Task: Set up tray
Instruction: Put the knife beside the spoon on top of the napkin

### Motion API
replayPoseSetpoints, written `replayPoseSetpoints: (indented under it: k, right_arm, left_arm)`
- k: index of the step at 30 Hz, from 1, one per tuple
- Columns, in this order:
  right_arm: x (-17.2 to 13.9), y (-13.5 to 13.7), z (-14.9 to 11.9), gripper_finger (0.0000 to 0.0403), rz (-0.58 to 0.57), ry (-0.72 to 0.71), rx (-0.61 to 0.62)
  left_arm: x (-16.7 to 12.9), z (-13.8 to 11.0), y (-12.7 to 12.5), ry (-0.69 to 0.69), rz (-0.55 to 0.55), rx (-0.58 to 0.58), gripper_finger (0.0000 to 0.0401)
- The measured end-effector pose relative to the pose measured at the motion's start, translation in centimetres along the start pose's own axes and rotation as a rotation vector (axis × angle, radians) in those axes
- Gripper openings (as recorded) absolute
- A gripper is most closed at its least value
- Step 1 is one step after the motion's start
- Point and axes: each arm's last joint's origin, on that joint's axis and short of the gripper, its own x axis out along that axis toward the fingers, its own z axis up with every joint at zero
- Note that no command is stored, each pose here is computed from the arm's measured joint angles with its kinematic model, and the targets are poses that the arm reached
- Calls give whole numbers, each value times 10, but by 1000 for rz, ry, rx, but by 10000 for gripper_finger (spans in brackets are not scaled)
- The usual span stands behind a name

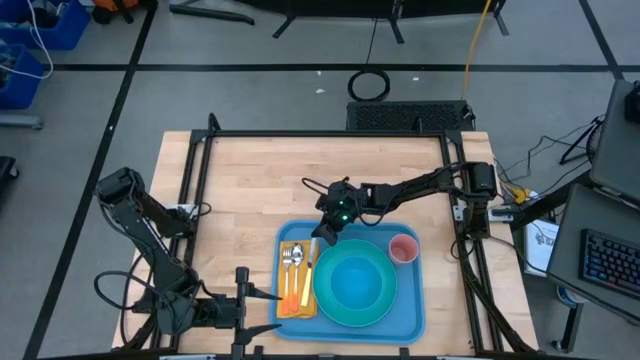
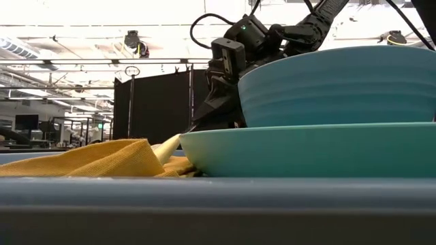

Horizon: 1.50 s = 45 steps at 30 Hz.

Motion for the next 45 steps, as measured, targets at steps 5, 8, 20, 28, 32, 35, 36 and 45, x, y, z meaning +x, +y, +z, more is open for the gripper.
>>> replayPoseSetpoints:
  k: [5,8,20,28,32,35,36,45]
  right_arm:
    - [0,0,1,11,3,-5,-11]
    - [0,1,1,12,7,-9,-25]
    - [0,0,0,55,0,-4,-29]
    - [0,0,0,78,2,-3,-29]
    - [0,0,0,85,3,-3,-30]
    - [0,0,0,93,5,-3,-27]
    - [0,0,0,96,5,-3,-26]
    - [0,0,0,120,5,-5,-31]
  left_arm:
    - [0,0,0,0,0,0,248]
    - [0,0,0,0,0,1,248]
    - [0,0,0,3,-1,4,248]
    - [0,0,0,3,-1,4,248]
    - [0,0,0,3,-1,4,248]
    - [0,0,0,3,-1,4,248]
    - [0,0,0,3,-1,4,248]
    - [0,-1,0,6,-1,9,248]
